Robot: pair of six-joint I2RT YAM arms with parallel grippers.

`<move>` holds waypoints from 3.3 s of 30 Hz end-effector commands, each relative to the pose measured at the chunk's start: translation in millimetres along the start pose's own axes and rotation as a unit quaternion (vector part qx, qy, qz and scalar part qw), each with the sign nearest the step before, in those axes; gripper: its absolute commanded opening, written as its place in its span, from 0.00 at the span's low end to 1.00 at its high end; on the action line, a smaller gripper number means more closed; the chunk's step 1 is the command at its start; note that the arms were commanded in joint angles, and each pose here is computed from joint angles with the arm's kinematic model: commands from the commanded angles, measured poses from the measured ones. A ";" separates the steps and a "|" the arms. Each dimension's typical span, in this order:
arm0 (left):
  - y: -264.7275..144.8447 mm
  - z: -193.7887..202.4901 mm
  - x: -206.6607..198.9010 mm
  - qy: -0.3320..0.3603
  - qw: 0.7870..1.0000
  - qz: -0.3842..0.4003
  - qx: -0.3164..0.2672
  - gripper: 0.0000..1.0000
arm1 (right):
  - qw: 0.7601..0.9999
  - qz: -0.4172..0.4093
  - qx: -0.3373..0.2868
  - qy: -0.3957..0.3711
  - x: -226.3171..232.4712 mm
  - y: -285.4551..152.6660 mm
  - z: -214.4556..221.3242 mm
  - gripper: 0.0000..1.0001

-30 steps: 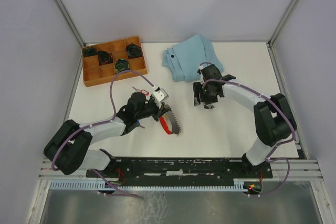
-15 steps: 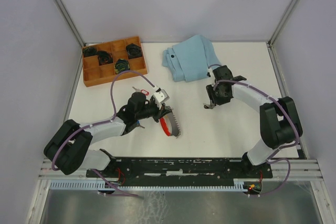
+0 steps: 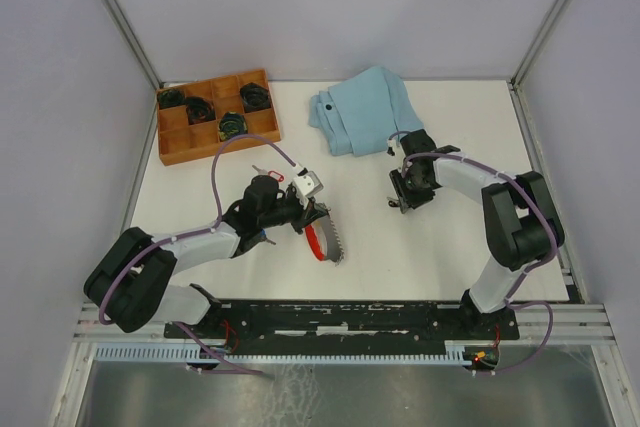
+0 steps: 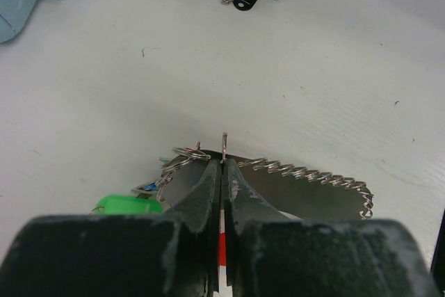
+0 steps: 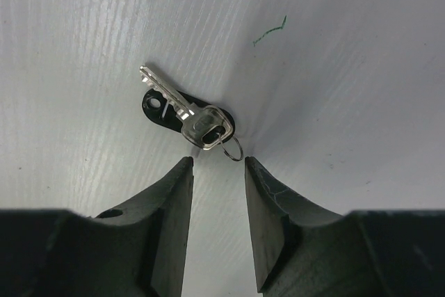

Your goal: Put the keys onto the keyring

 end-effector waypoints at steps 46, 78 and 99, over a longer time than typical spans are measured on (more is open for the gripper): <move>5.7 -26.2 3.9 0.033 0.999 0.013 -0.038 0.03 | 0.998 0.009 -0.056 -0.040 11.8 -14.9 -22.1 0.01; 8.6 -22.3 1.1 0.041 0.998 0.026 -0.043 0.03 | 0.989 0.005 -0.128 -0.069 102.7 11.8 37.1 0.07; 8.4 -23.0 0.7 0.042 0.998 0.027 -0.047 0.03 | 0.970 -0.052 -0.221 -0.086 105.8 -5.5 41.9 0.37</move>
Point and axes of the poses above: each gripper's point midway between its finger pads, its own y axis out along the fingers, its own x axis along the line the jaws close on, z = x × y, the point moved 5 cm from there along -y, back along the fingers, and after that the axes turned 10 degrees about y, right-handed, at the moved point
